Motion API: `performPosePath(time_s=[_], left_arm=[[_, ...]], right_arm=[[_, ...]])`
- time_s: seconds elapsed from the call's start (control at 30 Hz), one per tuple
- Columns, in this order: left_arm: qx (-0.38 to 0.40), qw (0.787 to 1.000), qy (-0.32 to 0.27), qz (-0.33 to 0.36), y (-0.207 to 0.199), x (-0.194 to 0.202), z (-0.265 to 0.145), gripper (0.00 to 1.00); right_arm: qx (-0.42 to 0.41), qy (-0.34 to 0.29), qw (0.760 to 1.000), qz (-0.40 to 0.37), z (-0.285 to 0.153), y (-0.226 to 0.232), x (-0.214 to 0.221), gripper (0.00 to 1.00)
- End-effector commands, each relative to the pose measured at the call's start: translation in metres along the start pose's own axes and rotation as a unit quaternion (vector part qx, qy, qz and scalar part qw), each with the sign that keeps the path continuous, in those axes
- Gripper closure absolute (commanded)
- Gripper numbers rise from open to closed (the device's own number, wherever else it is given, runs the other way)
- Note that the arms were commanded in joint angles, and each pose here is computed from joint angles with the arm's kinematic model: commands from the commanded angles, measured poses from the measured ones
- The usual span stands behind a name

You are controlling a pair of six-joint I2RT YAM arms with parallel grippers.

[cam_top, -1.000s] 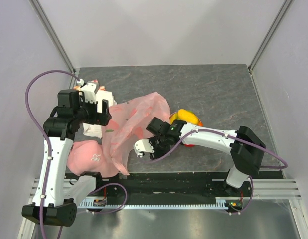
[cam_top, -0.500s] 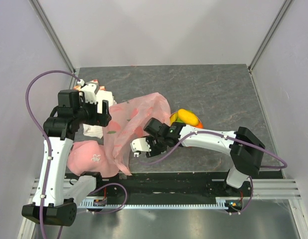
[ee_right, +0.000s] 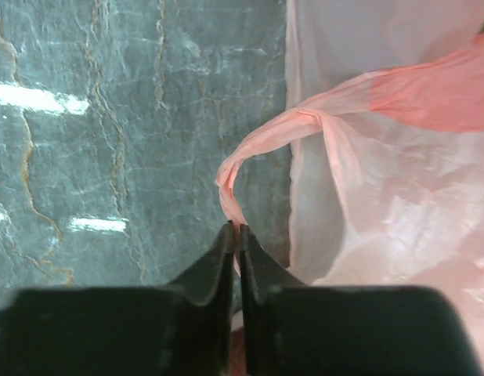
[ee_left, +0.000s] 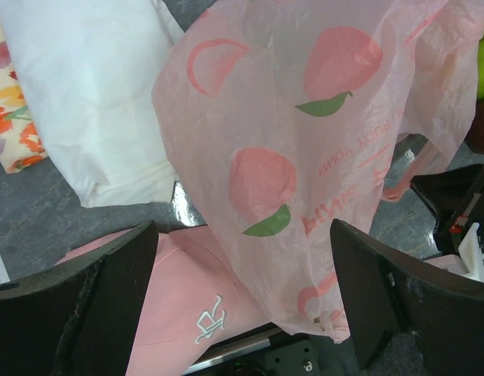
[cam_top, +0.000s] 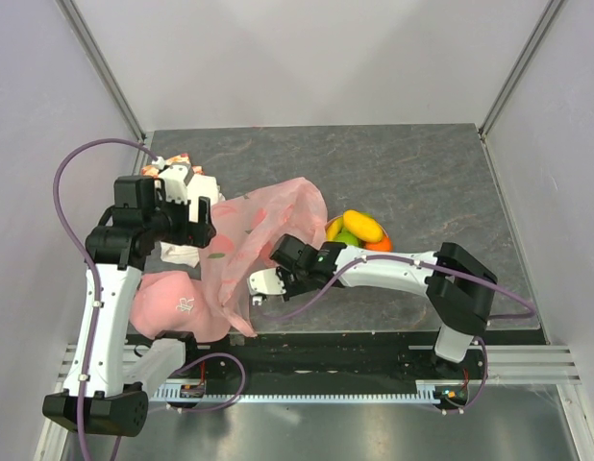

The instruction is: Take the fake fruits out of the plastic bag

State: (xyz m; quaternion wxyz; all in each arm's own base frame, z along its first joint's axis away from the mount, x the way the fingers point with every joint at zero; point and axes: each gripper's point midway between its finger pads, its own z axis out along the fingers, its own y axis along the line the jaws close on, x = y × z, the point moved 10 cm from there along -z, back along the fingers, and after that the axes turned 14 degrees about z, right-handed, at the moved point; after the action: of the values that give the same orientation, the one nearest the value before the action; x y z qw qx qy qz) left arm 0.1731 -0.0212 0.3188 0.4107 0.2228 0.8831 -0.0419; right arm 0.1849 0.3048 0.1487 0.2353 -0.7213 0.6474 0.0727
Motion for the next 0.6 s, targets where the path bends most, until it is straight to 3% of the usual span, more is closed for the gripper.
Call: performPosePath(time_s=[0.0, 0.1, 0.23, 0.3, 0.37, 0.57], left_arm=[[0.025, 1.0, -0.009, -0.005, -0.004, 0.002, 0.002, 0.03], [0.044, 0.999, -0.013, 0.001, -0.007, 0.001, -0.001, 0.04], [0.097, 0.995, -0.005, 0.024, -0.014, 0.0, -0.01, 0.05], [0.138, 0.989, -0.002, 0.053, -0.017, -0.001, -0.015, 0.05], [0.203, 0.978, 0.021, 0.054, -0.026, 0.005, -0.016, 0.05], [0.222, 0.967, 0.042, 0.118, -0.039, -0.002, 0.002, 0.01]], right_arm=[[0.01, -0.02, 1.0, 0.018, -0.014, -0.004, -0.004, 0.98], [-0.001, -0.059, 0.996, 0.073, -0.035, -0.025, -0.013, 1.0], [0.023, -0.182, 0.963, 0.197, -0.094, -0.093, -0.039, 0.99], [0.031, -0.208, 0.941, 0.264, -0.105, -0.125, -0.034, 1.0], [0.05, -0.243, 0.922, 0.299, -0.12, -0.153, -0.041, 1.0], [0.092, -0.292, 0.885, 0.35, -0.135, -0.199, -0.034, 1.0]])
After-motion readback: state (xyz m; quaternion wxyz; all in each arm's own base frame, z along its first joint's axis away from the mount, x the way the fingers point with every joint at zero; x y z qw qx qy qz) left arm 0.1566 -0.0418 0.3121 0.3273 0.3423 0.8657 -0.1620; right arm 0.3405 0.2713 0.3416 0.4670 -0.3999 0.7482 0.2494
